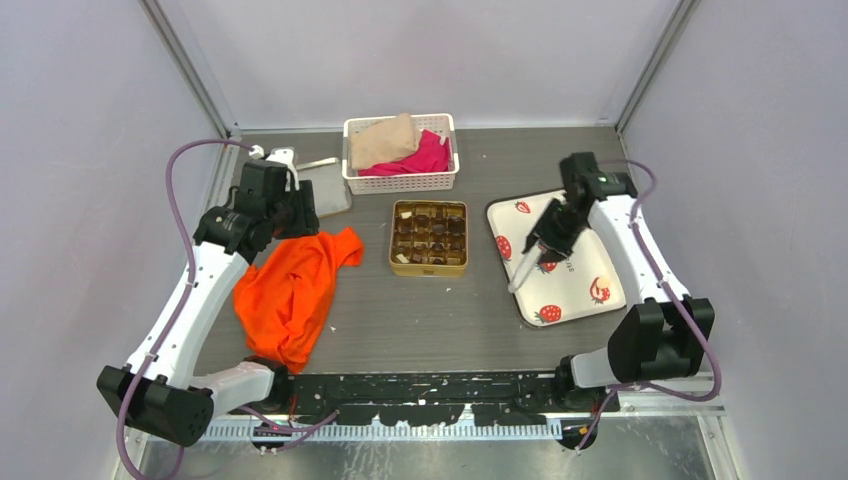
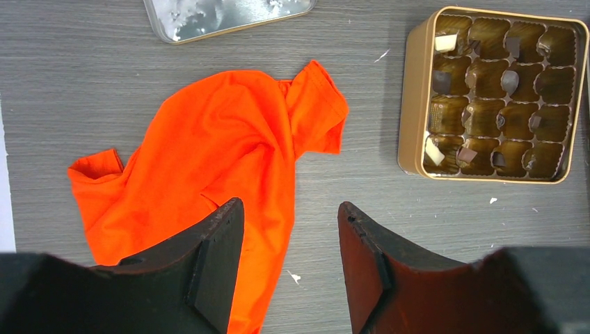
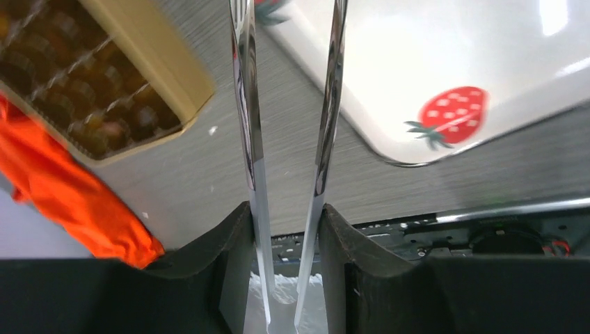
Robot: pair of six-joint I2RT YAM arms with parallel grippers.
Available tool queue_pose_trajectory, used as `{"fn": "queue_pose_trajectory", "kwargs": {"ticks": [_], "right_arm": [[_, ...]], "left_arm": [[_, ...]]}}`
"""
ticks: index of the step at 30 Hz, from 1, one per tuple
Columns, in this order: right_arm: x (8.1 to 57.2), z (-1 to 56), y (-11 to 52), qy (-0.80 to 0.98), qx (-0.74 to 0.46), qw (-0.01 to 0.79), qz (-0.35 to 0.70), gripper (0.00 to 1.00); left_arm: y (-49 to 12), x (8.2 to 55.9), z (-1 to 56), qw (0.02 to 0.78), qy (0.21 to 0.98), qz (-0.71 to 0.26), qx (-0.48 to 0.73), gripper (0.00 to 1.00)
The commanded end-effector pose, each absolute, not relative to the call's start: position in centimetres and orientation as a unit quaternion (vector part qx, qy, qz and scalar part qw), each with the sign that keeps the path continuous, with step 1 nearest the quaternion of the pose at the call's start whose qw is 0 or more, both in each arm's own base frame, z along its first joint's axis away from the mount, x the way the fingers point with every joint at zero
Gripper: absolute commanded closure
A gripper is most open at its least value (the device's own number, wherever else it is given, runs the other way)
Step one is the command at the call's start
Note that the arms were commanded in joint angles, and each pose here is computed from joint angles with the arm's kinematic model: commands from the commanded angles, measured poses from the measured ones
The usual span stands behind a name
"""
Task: Pack the chocolate
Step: Pick up the fake chocolate from the plate.
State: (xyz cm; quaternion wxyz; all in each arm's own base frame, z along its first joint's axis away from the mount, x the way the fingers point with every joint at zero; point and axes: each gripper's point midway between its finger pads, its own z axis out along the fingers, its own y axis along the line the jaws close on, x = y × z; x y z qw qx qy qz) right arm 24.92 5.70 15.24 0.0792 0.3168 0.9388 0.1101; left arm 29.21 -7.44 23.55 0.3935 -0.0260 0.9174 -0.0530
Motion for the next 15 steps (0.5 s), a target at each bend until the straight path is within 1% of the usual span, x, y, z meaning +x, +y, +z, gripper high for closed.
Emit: {"fn": "queue_pose_trajectory", "kwargs": {"ticks": [1,3,5,7,10,15], "right_arm": [[26.1,18.9,11.2,0.962,0.204,0.117,0.137,0.96],[25.8,19.5,13.8,0.973,0.138,0.115,0.142,0.94],[24.6,19.1,16.1,0.983,0.074,0.092,0.139,0.94],[23.0,18.3,18.3,0.986,0.026,0.051,0.155,0.94],[20.8,17.7,21.1,0.979,-0.012,-0.002,0.202,0.94],[18.2,16.3,21.6,0.979,-0.049,-0.053,0.192,0.94]], "left_arm": [[-7.1,30.1,25.6,0.426,0.903,-0.051,-0.031,0.47],[-7.1,30.0,25.5,0.425,0.903,-0.05,-0.031,0.47],[-6.9,29.7,25.5,0.424,0.904,-0.047,-0.033,0.47],[-6.8,29.5,25.5,0.423,0.904,-0.046,-0.033,0.47],[-6.6,29.3,25.6,0.426,0.903,-0.042,-0.032,0.47],[-6.6,29.2,25.5,0.426,0.903,-0.044,-0.033,0.47]]}}
